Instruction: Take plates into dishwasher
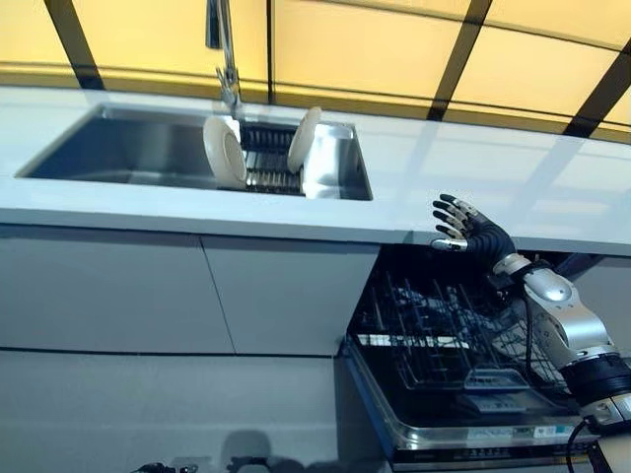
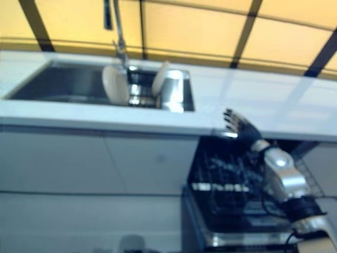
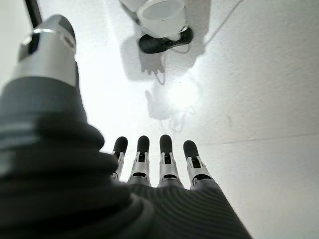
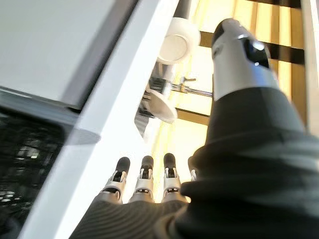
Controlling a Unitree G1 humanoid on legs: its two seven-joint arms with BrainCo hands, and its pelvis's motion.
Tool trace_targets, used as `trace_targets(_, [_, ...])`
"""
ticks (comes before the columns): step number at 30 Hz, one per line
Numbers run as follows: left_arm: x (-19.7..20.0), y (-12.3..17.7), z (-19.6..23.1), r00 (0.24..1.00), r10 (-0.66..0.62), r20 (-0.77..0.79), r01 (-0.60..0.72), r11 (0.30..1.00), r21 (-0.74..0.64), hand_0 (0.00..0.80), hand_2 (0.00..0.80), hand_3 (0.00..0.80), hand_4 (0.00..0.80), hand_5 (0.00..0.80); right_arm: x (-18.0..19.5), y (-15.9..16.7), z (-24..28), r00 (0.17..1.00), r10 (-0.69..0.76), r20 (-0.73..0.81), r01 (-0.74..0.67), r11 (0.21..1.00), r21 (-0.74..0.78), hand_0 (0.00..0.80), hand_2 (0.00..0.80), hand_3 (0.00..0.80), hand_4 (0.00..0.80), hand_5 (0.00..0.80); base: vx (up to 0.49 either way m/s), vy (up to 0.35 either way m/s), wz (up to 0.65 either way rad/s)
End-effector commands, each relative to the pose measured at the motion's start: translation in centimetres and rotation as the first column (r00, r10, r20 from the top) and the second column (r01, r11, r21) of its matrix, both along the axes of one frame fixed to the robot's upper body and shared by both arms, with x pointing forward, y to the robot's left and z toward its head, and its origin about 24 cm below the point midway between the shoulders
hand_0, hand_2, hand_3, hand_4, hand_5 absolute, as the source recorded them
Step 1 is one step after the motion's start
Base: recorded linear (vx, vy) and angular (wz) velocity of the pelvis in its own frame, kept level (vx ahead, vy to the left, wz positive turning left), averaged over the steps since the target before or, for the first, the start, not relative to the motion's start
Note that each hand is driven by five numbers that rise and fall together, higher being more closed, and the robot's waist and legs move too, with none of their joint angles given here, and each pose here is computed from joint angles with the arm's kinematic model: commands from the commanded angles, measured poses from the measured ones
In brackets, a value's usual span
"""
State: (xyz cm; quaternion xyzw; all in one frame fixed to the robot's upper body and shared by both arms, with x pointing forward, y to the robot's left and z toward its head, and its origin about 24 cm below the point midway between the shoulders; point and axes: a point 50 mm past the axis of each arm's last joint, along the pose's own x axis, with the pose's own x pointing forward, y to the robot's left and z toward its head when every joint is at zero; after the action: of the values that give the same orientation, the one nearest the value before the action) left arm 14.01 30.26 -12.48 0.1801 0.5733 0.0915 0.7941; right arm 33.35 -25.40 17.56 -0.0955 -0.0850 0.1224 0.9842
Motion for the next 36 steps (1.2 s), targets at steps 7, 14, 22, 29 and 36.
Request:
trace_targets(7, [-0.1, -1.0, -0.3, 0.98, -0.194, -0.045, 0.193, 0.981, -0.011, 0.0, 0.0, 0.0, 0.0, 0.0, -0.3, -0.2, 1.7, 0.993, -0.064, 0.1, 0.065, 0.998, -0.006, 0.0, 0.0, 0.0, 0.0, 0.0, 0.199, 0.28, 0.05])
trace_targets(14, [-0.3, -2.1, -0.7, 0.969, -0.242, -0.05, 0.24, 0.97, -0.028, 0.0, 0.0, 0.0, 0.0, 0.0, -1.2, -3.1, 2.6, 0.987, -0.127, 0.099, 0.129, 0.992, -0.006, 0.0, 0.0, 0.0, 0.0, 0.0, 0.254, -0.1, 0.2])
trace_targets(22, [-0.9, -2.1, -0.9, 0.972, -0.227, -0.06, 0.224, 0.973, -0.05, 0.0, 0.0, 0.0, 0.0, 0.0, -1.3, -3.7, 2.1, 0.987, -0.146, 0.073, 0.147, 0.989, -0.004, 0.0, 0.0, 0.0, 0.0, 0.0, 0.1, -0.106, 0.58])
trace_targets(29, [-1.7, -2.0, -1.1, 0.966, -0.245, -0.077, 0.241, 0.968, -0.067, 0.0, 0.0, 0.0, 0.0, 0.0, -1.3, -3.2, 2.1, 0.987, -0.139, 0.081, 0.14, 0.99, -0.003, 0.0, 0.0, 0.0, 0.0, 0.0, 0.026, -0.029, -0.07])
trace_targets(36, [-2.4, -1.7, -1.2, 0.97, -0.23, -0.084, 0.226, 0.972, -0.059, 0.0, 0.0, 0.0, 0.0, 0.0, -1.4, -3.4, 1.6, 0.979, -0.191, 0.068, 0.191, 0.982, 0.002, 0.0, 0.0, 0.0, 0.0, 0.0, 0.008, 0.002, -0.01])
